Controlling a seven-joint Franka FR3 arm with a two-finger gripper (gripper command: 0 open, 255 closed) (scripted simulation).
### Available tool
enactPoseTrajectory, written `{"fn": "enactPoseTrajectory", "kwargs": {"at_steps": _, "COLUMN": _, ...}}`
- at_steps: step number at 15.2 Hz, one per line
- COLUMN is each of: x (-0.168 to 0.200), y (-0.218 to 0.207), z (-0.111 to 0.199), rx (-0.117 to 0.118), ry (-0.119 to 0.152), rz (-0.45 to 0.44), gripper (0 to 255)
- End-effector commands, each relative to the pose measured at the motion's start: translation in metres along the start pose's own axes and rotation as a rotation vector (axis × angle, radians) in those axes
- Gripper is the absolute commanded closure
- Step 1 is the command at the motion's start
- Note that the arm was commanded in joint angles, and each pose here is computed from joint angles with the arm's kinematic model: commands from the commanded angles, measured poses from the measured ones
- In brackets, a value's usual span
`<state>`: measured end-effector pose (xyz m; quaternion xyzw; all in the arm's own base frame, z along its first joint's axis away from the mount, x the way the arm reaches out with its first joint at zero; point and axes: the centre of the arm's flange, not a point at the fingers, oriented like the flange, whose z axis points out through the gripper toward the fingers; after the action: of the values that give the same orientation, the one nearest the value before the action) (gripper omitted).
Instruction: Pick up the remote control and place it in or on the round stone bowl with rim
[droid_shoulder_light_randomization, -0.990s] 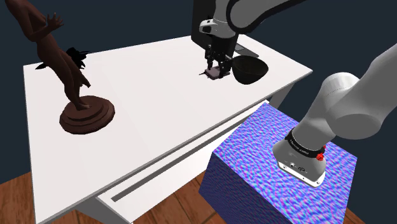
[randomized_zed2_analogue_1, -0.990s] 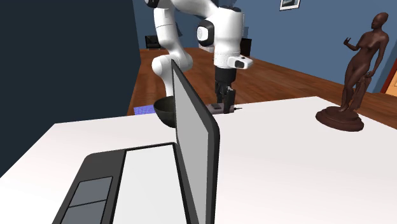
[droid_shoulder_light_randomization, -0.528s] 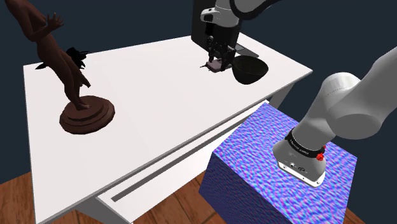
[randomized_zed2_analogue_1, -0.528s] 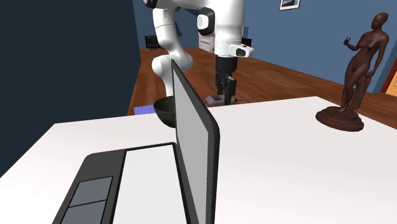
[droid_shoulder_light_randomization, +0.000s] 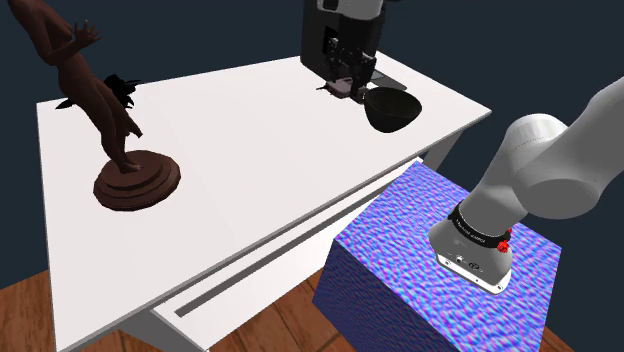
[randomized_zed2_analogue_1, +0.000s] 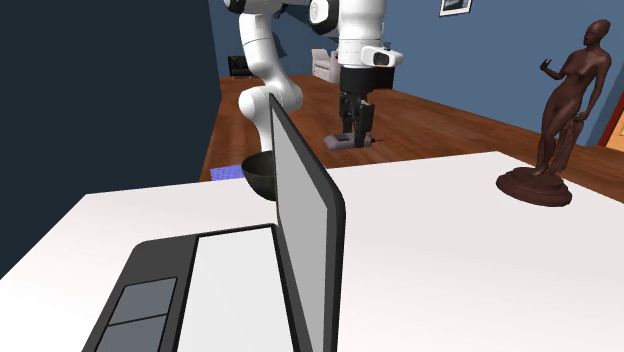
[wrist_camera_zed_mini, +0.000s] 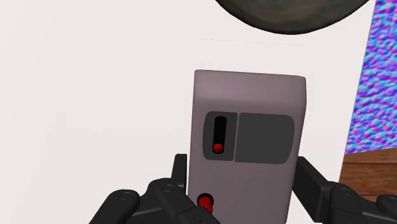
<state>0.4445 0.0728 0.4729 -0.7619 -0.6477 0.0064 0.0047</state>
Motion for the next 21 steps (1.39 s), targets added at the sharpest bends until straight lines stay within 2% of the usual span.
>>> {"fn": "enactPoseTrajectory", "kwargs": {"at_steps": 1, "x": 0.0, "y": -0.002, "z": -0.01, "rx": 0.0, "ry": 0.0, "rz": 0.0, "gripper": 255}}
{"fn": "enactPoseTrajectory", "kwargs": {"at_steps": 4, "x": 0.0, "y": -0.002, "z": -0.023, "rx": 0.0, "ry": 0.0, "rz": 0.0, "gripper": 255}}
{"fn": "enactPoseTrajectory", "kwargs": {"at_steps": 18, "x": -0.176, "y": -0.047, "z": -0.021, "rx": 0.0, "ry": 0.0, "rz": 0.0, "gripper": 255}}
{"fn": "enactPoseTrajectory", "kwargs": {"at_steps": 21, "x": -0.176, "y": -0.047, "z": -0.006, "rx": 0.0, "ry": 0.0, "rz": 0.0, "gripper": 255}}
